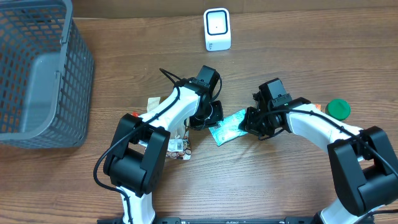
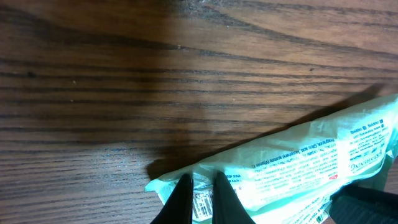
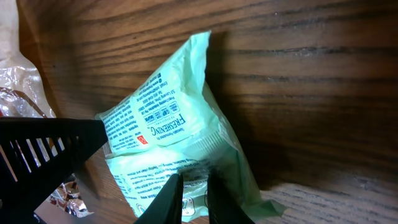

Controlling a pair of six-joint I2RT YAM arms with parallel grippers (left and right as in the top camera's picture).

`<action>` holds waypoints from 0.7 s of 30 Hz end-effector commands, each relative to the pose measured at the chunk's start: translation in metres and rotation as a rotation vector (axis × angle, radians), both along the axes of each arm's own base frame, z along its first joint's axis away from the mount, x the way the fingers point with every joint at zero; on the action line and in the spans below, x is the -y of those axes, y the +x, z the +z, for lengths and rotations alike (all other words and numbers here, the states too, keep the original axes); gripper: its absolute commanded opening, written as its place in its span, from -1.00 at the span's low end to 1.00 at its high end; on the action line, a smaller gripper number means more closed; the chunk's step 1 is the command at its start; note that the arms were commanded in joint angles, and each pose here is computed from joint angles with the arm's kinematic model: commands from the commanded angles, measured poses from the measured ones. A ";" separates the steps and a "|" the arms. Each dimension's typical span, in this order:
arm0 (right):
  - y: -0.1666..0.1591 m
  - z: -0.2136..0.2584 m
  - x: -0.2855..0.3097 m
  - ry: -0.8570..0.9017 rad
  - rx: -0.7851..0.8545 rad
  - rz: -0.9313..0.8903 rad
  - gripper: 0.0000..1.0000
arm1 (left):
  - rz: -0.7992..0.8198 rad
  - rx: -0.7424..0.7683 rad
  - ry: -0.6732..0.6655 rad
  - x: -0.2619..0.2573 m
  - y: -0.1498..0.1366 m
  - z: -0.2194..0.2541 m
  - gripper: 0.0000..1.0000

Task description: Scan the item barcode

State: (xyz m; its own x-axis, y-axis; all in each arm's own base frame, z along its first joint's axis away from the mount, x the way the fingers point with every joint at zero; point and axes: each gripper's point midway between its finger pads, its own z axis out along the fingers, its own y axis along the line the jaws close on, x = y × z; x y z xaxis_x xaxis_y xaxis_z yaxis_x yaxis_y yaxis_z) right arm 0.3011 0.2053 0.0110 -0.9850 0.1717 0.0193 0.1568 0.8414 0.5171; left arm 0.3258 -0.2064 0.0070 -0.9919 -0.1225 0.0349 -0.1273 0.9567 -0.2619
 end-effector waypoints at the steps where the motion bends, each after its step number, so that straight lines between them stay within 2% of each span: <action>1: -0.011 -0.021 0.019 -0.102 -0.087 -0.032 -0.65 | -0.007 -0.056 0.039 -0.002 -0.011 -0.024 -0.90; 5: -0.010 -0.018 0.030 -0.160 -0.088 -0.007 -0.62 | -0.007 -0.055 0.038 -0.002 -0.011 -0.024 -0.89; 12: 0.003 0.006 0.025 -0.160 -0.035 0.107 -0.53 | -0.007 -0.055 0.039 -0.002 -0.011 -0.024 -0.88; 17: 0.008 0.017 0.018 -0.126 -0.030 0.114 -0.41 | -0.008 -0.055 0.039 -0.002 -0.011 -0.024 -0.92; 21: 0.007 0.017 0.017 -0.123 -0.034 0.116 -0.37 | -0.079 -0.067 -0.011 0.002 -0.008 -0.005 -0.92</action>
